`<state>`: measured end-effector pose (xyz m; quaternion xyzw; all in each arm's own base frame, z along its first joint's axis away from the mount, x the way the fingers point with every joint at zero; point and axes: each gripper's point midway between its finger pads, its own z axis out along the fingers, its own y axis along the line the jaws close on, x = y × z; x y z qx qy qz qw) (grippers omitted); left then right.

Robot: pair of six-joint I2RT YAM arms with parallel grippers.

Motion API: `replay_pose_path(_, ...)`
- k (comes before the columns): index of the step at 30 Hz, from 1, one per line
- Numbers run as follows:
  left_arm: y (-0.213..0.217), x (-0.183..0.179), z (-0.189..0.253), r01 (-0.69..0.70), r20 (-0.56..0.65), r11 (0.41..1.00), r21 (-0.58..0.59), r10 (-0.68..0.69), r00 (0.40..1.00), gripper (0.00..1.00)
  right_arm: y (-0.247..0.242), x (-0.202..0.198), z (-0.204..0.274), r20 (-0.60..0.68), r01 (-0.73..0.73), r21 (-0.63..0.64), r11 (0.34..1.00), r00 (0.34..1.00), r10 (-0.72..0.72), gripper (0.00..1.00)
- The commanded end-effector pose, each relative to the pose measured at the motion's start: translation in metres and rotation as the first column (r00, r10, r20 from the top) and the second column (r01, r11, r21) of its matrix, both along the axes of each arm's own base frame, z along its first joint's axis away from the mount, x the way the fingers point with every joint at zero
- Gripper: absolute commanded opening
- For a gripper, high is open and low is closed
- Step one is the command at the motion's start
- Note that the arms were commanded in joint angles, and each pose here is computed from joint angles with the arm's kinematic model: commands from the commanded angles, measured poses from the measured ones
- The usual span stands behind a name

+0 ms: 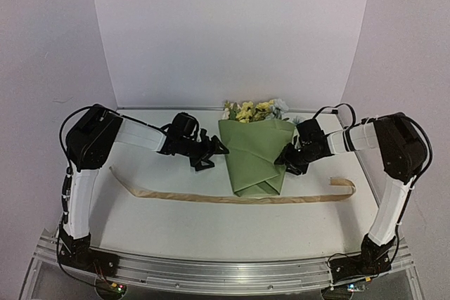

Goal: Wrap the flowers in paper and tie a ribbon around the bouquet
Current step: Pick up the folded bouquet from the center of the board, then place the folded bouquet on the ribbon.

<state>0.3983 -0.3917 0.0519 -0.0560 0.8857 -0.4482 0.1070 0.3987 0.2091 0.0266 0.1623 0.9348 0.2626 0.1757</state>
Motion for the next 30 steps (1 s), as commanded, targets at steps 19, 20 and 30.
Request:
replay_pose_path(19,-0.042,0.013,0.017,0.027,-0.038,0.996,-0.083,-0.031,0.999,0.64,0.038,0.002,0.029,-0.106,-0.006,0.135,0.991,0.994,0.021,0.0)
replay_pose_path(20,-0.041,0.012,0.019,0.027,-0.039,0.996,-0.083,-0.03,0.999,0.63,0.039,0.001,0.03,-0.113,-0.007,0.139,0.99,0.993,0.023,0.0)
replay_pose_path(30,-0.028,-0.005,0.037,0.027,-0.081,0.998,-0.054,-0.031,0.996,0.54,0.053,-0.018,0.042,-0.152,-0.025,0.162,0.986,0.987,0.05,0.0)
